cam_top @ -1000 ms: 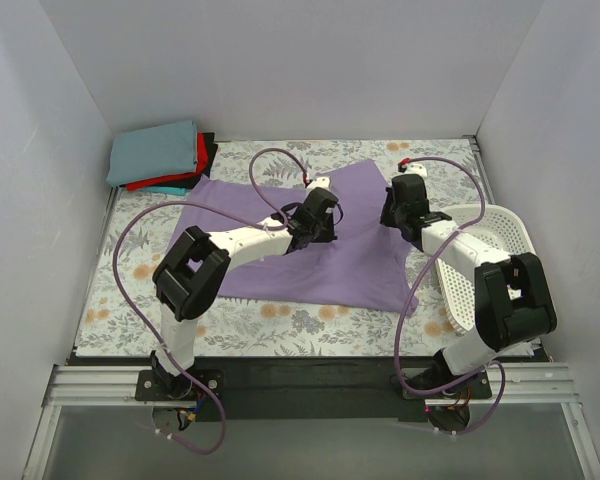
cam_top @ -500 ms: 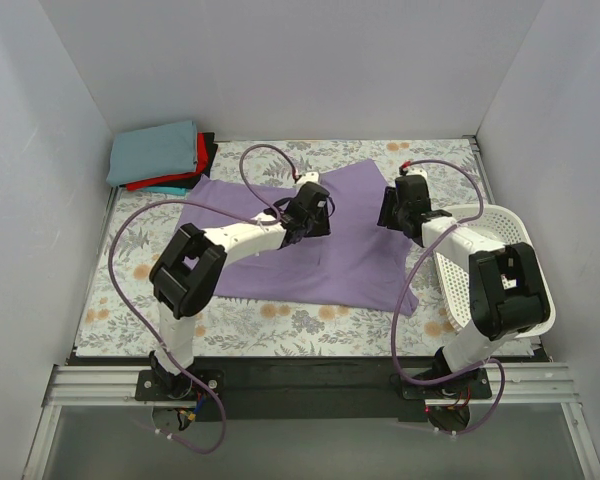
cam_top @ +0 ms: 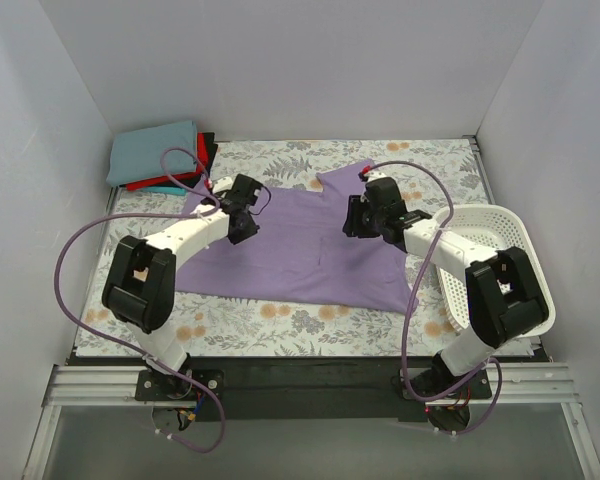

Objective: Fold and stack the t-shirts
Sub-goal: Fold the tshirt

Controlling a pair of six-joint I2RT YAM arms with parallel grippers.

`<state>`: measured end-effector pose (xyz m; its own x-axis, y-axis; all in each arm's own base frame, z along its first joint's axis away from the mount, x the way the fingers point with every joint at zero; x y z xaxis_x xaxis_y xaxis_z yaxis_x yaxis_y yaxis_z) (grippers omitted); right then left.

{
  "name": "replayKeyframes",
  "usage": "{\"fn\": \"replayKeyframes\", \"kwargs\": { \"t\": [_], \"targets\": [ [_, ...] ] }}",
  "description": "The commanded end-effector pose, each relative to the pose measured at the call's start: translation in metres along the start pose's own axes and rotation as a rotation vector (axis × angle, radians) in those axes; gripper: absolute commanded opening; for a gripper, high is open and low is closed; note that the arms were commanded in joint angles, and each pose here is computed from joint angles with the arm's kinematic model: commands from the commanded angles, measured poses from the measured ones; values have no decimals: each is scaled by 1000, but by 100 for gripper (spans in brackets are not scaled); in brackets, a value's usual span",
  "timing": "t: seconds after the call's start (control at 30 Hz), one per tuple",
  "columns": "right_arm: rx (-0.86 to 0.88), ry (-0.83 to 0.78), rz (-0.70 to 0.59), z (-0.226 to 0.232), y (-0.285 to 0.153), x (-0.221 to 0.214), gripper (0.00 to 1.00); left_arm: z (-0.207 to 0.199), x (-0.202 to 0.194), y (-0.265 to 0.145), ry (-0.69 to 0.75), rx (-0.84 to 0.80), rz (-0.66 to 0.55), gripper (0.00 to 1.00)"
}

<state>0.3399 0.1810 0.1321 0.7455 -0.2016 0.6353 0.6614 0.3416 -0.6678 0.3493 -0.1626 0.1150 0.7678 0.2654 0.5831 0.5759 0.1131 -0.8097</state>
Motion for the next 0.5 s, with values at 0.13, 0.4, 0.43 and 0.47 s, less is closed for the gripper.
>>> {"fn": "replayKeyframes", "kwargs": {
  "t": [0.13,0.4,0.43,0.47],
  "targets": [
    [89,-36,85,30,2,-24,43,32,-18,-10,-147,103,102,17],
    [71,-33,103,24,-3,-39,41,39,-35,0,-263,208,221,15],
    [74,-32,100,25,-6,-40,41,39,-38,3,-268,225,241,16],
    [65,-28,106,21,-7,-44,41,41,-41,2,-281,247,254,16]
  ]
}}
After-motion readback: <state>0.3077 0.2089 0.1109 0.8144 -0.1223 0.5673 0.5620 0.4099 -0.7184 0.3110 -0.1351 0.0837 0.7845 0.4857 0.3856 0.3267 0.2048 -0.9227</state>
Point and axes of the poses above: each gripper's point midway between its finger pads, its own y axis out along the fingers, its own z axis along the line the jaws close on, x = y × z, the point moved 5 cm from there along -y, back along the fingers, and after that the axes turned 9 degrees about y, right-handed, at the moved point
